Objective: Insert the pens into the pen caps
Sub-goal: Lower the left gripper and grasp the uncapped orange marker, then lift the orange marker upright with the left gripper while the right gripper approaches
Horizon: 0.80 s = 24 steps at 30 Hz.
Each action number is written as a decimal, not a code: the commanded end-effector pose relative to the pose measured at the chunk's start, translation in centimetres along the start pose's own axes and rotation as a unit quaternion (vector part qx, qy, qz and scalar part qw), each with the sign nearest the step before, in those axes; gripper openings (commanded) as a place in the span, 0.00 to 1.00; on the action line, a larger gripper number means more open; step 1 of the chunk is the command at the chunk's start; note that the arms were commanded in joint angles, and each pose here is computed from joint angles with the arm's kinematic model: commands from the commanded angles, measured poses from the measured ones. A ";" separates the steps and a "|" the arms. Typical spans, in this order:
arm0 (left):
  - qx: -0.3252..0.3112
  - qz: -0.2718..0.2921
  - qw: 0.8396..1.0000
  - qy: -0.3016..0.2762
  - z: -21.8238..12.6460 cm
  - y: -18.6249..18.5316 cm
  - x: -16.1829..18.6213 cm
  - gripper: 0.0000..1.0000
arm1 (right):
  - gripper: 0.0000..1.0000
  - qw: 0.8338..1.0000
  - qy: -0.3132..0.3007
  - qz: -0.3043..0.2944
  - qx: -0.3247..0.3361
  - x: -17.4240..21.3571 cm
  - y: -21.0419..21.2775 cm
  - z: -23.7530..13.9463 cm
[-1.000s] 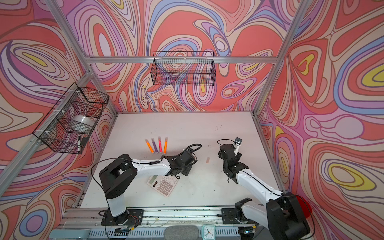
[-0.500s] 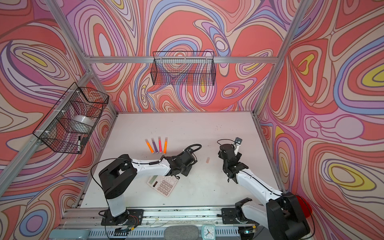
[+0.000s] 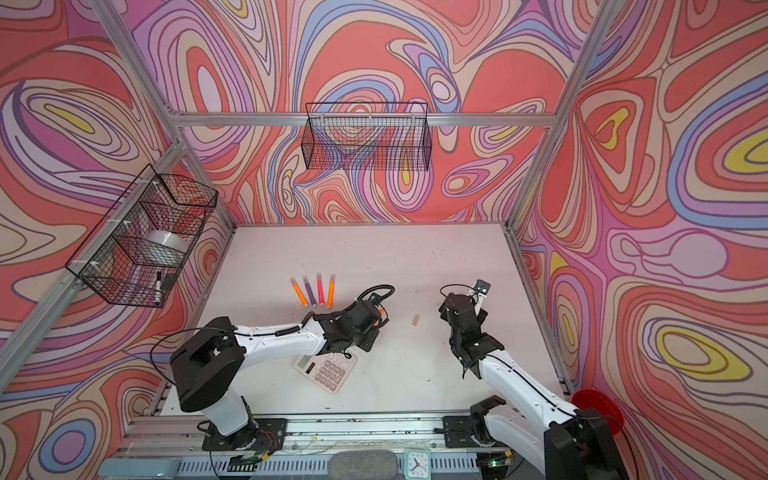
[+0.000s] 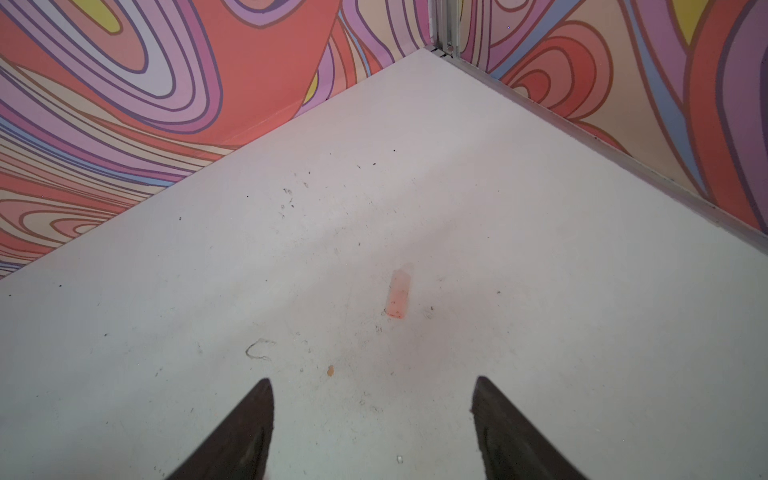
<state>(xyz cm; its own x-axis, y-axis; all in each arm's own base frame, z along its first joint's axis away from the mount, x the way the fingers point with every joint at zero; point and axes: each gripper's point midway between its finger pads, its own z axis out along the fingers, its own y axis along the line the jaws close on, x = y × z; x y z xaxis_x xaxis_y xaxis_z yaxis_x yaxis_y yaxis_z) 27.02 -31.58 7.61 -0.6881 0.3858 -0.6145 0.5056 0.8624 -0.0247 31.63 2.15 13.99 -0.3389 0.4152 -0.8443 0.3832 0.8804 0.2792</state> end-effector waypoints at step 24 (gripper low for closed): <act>0.056 -0.019 0.990 -0.126 -5.1 -1.0 -5.4 0.09 | 0.71 0.892 0.160 0.139 -0.399 6.5 16.7 -9.6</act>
<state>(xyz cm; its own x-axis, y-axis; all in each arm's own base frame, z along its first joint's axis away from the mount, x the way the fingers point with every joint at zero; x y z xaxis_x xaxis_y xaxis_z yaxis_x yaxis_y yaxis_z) 27.58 -32.07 14.44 -0.5794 0.2660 -0.7704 0.5224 0.8468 -0.1005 27.85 20.82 17.22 -0.5972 0.5485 -0.5852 -0.1785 0.6205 0.7636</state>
